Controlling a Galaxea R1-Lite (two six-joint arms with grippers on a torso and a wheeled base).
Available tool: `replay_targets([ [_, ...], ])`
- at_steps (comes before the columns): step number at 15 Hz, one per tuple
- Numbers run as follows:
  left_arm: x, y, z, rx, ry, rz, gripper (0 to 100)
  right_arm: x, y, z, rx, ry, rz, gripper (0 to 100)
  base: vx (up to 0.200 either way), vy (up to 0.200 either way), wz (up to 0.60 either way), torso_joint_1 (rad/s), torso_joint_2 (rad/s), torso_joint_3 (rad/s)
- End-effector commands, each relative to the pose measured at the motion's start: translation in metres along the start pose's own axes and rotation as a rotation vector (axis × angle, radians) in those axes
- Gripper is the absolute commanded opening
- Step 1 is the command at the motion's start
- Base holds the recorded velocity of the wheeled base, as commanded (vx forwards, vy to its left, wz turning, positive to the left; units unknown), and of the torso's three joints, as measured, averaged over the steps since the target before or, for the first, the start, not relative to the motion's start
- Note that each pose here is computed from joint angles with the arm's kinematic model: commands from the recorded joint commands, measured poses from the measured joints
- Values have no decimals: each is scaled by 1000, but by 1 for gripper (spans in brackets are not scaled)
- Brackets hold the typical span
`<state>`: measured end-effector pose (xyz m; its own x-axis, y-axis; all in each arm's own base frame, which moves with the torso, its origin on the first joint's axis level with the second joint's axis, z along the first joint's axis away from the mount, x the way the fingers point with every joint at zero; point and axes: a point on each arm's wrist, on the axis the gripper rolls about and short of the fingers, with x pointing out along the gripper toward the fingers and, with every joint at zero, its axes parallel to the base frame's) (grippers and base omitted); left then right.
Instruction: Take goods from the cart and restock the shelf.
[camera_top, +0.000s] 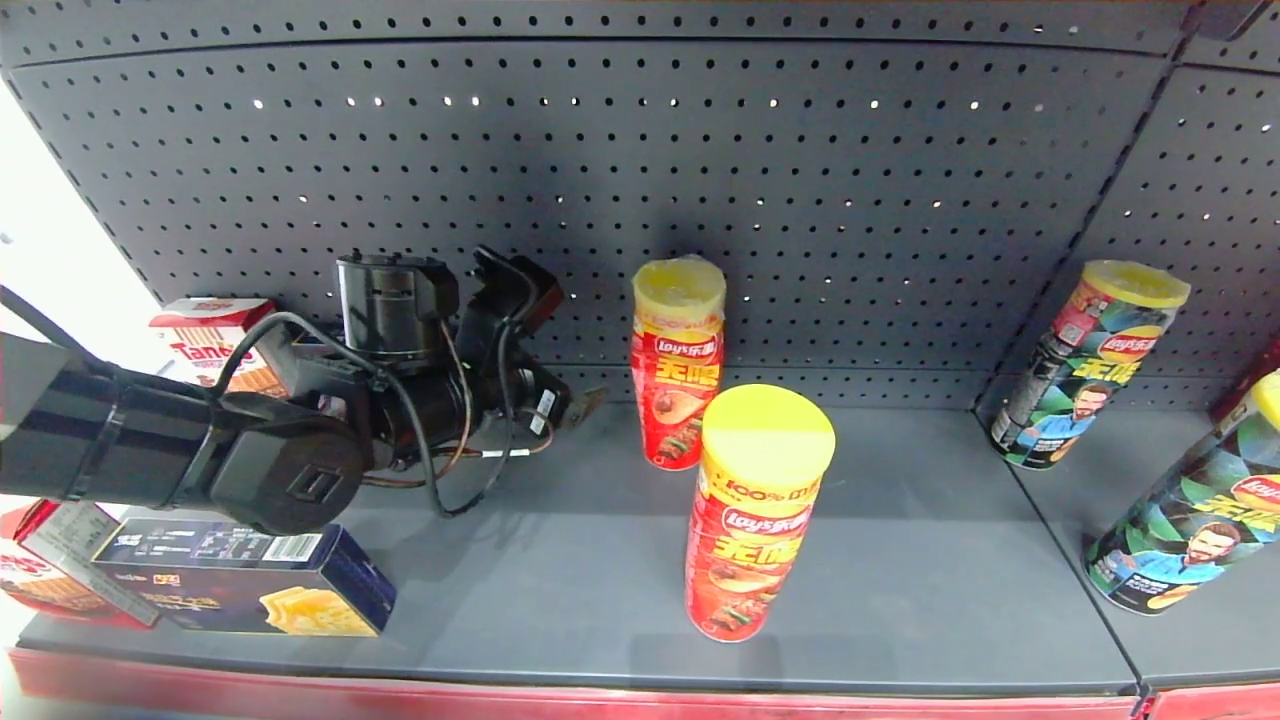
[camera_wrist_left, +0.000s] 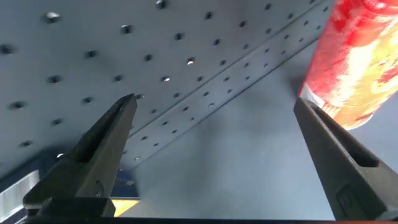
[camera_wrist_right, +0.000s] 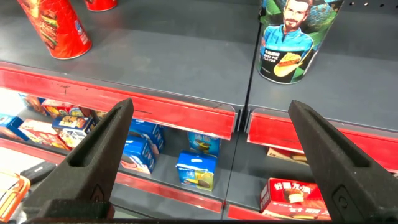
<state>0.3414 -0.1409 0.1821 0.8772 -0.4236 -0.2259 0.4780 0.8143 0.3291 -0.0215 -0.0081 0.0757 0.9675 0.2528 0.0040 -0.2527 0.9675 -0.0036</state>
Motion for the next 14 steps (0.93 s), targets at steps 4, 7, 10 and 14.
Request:
replay_targets([
  [4,17,-9,-7,5,1,10,100,0,0,0,-1,1,1,100,0,0,0,0,0,0],
  [7,24,-16,-3,7,-13,-5,100,0,0,0,-1,1,1,100,0,0,0,0,0,0],
  [10,27,-22,0,9,-24,-17,100,0,0,0,-1,1,1,100,0,0,0,0,0,0],
  [14,31,-29,3,12,-33,-31,100,0,0,0,-1,1,1,100,0,0,0,0,0,0],
])
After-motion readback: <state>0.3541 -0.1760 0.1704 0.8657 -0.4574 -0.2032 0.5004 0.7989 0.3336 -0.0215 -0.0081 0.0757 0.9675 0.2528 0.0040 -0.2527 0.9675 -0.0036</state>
